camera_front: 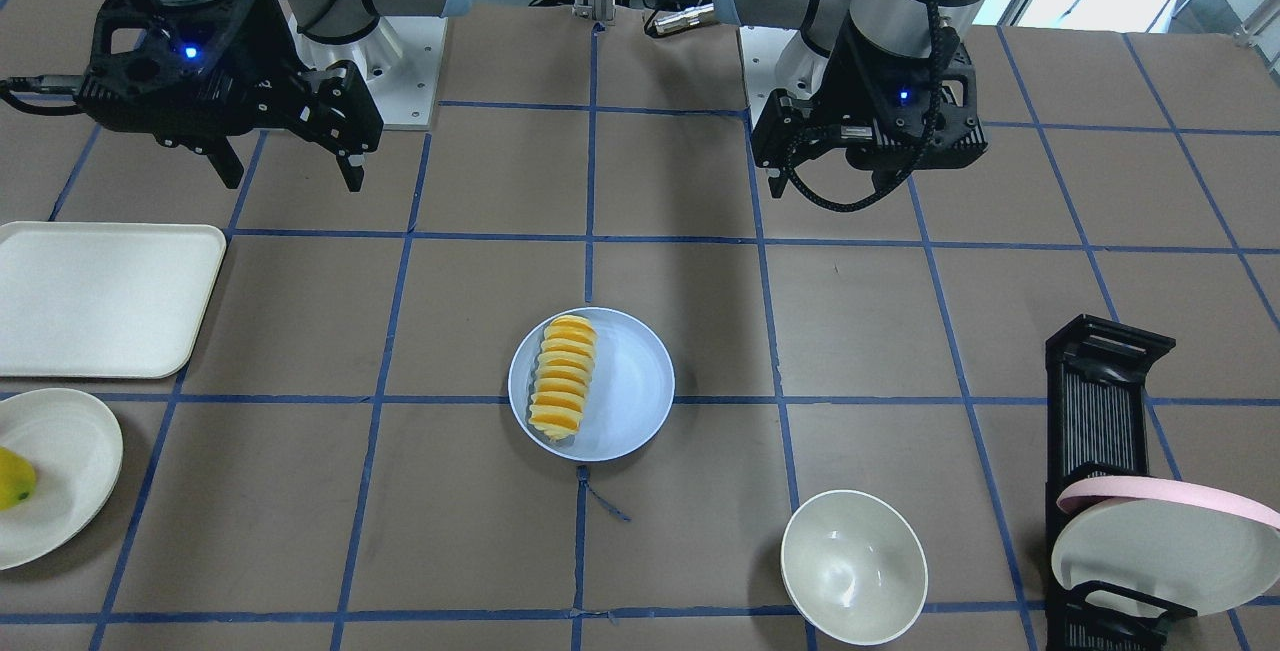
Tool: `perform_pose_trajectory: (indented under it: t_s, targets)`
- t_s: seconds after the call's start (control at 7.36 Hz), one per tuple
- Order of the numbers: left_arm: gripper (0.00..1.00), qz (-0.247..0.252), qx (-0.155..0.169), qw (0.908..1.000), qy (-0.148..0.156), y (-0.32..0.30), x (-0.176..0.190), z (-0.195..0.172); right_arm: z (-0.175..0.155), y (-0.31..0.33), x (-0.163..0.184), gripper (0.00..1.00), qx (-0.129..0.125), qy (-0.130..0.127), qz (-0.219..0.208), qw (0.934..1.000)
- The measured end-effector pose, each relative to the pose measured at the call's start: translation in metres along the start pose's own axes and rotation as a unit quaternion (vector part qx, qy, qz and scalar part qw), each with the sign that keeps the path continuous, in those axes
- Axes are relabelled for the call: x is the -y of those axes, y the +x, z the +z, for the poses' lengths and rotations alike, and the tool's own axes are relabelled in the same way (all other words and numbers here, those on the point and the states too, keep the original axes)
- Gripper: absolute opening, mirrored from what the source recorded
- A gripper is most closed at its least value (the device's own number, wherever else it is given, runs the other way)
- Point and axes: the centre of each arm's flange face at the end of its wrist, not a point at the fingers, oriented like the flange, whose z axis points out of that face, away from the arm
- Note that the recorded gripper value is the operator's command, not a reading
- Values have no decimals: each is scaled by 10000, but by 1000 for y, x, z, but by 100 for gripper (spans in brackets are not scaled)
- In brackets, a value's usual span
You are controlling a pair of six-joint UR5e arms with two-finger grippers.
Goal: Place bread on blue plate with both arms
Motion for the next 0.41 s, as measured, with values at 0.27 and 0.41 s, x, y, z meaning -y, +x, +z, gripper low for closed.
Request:
perform_pose_trajectory:
  t_s: [0.27,0.41]
  targets:
    - [100,12,-2,10000,-2,-1,0,0,5,-1,10,100,7,-19,-251,9997]
    - [100,77,-5,10000,-3,-2,1,0,10,-1,11,100,2,-69,-274,9996]
